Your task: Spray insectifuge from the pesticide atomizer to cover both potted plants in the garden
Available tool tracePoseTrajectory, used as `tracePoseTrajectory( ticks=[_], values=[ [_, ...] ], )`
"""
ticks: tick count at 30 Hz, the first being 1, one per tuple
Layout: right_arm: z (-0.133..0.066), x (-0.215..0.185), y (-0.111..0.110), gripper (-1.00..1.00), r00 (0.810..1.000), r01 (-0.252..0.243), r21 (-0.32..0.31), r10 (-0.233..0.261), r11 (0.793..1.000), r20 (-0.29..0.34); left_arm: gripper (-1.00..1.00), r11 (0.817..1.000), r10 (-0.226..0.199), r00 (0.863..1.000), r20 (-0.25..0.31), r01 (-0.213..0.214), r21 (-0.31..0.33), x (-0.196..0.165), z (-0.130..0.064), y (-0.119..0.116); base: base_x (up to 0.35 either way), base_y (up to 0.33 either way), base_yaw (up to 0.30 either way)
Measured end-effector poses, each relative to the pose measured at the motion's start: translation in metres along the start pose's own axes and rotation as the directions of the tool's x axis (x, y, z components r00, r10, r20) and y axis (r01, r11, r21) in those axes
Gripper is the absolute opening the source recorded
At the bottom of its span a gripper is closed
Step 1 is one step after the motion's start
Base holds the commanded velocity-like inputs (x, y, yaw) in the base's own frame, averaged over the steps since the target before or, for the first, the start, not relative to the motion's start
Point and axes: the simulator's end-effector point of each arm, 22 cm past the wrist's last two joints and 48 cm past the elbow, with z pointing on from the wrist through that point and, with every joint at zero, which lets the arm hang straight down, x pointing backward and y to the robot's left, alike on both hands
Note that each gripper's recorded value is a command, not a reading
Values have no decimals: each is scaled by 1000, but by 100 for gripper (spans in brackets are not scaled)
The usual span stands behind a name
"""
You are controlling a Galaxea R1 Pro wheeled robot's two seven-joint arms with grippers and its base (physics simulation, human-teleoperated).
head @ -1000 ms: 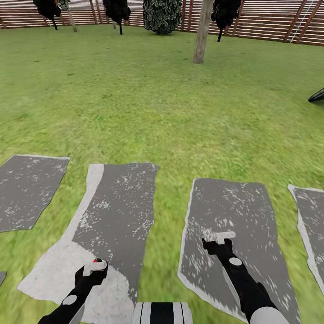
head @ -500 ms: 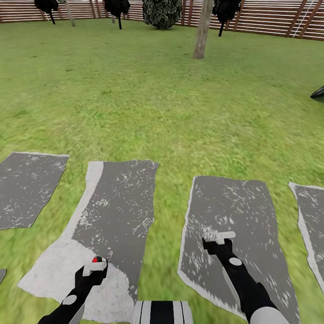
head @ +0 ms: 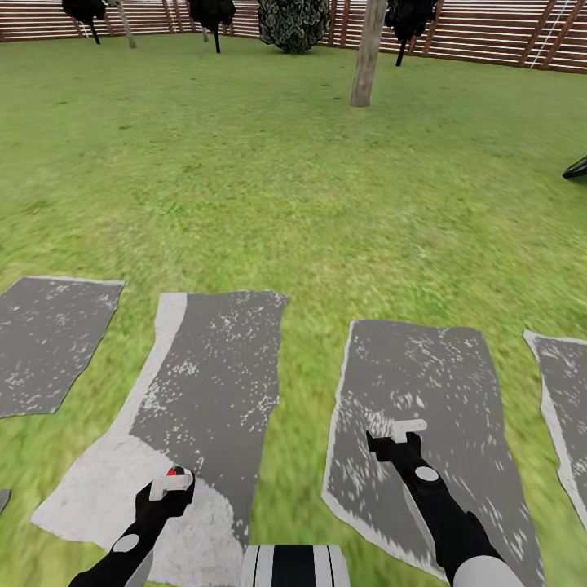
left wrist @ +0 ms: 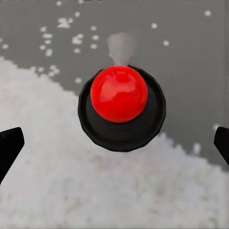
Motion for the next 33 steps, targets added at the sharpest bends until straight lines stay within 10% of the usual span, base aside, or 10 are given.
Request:
tracePoseTrajectory(
  ticks=[16, 17, 33],
  values=[
    [0, 0, 0, 100, 1000, 0, -1, 0, 1000, 0, 100, 1000, 0, 1000, 3, 0, 0, -1, 0, 0, 27, 0, 0],
    [0, 0, 0, 100, 1000, 0, -1, 0, 1000, 0, -100, 1000, 0, 1000, 4, 0, 0, -1, 0, 0, 0, 0, 0],
    [0, 2, 0, 100, 1000, 0, -1, 0, 1000, -5, -100, 1000, 3, 1000, 13, -3, 3, -3, 0, -1, 0, 0, 0]
  ],
)
